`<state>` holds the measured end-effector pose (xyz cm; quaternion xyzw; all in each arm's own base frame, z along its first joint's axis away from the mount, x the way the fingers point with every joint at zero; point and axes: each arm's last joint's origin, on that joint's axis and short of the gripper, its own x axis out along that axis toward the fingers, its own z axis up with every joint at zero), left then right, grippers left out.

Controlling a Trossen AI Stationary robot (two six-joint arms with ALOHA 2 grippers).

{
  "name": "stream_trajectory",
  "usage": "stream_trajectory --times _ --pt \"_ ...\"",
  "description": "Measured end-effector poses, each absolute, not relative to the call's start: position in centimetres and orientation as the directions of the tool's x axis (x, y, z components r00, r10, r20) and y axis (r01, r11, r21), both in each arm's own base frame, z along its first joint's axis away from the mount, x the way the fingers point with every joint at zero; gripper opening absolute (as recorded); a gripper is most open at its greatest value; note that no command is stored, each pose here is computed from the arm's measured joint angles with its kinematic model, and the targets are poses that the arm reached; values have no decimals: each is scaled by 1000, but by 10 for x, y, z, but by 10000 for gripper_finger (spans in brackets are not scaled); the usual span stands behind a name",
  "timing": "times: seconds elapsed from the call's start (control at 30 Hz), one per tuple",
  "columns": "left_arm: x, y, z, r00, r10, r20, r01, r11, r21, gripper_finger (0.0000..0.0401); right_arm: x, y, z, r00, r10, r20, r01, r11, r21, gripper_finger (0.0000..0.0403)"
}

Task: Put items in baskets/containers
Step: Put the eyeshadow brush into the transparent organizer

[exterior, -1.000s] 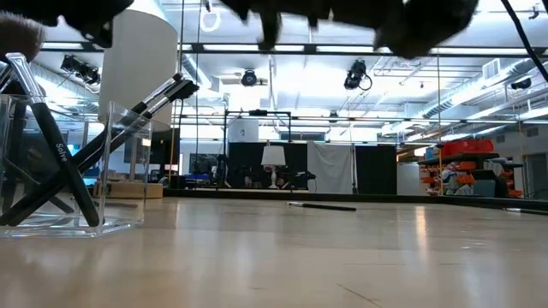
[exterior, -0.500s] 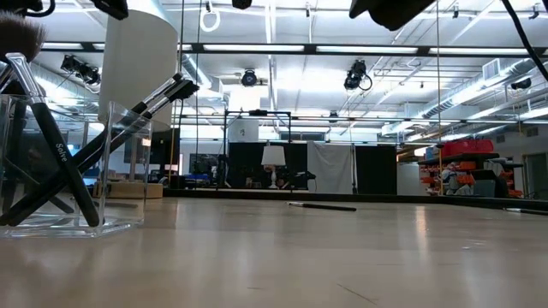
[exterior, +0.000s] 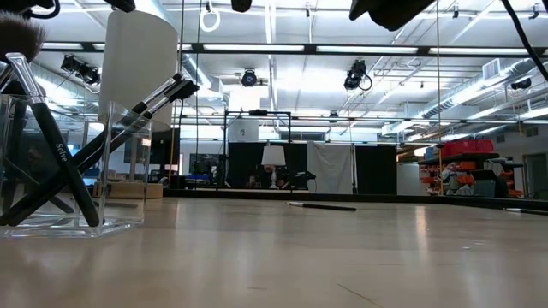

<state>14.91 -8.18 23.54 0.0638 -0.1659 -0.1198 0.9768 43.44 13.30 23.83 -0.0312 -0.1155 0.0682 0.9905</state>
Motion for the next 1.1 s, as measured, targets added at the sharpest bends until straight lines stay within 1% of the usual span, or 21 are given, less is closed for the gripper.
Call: stream_trajectory --times 0.07,0.13,0.23,0.43,0.6,0.7,0.9,0.97,1.1 --pt "152 -82 235 915 -246 321 210 967 144 262 435 133 238 965 143 221 -129 989 -74 0" --pt "157 -84 239 915 -243 323 207 968 143 263 435 133 237 966 143 214 -131 989 -69 0" --pt "163 -90 245 907 -270 323 233 961 150 250 435 133 237 967 143 210 -131 989 -70 0" --pt "170 -106 256 888 -329 320 290 943 166 189 435 133 235 973 128 189 -115 990 -78 0" --pt "166 -113 259 889 -321 327 272 944 187 126 433 141 235 973 136 187 -116 987 -114 0" --pt "163 -116 260 890 -318 325 269 945 189 90 431 146 235 976 109 186 -84 987 -136 0" --pt "158 -121 260 903 -288 319 218 946 238 26 430 148 234 978 105 181 -83 989 -124 2" --pt "157 -123 259 909 -278 309 200 945 260 16 430 148 234 979 104 176 -84 989 -120 4" --pt "154 -126 261 928 -258 269 189 948 255 21 431 147 231 986 93 140 -76 990 -120 17"
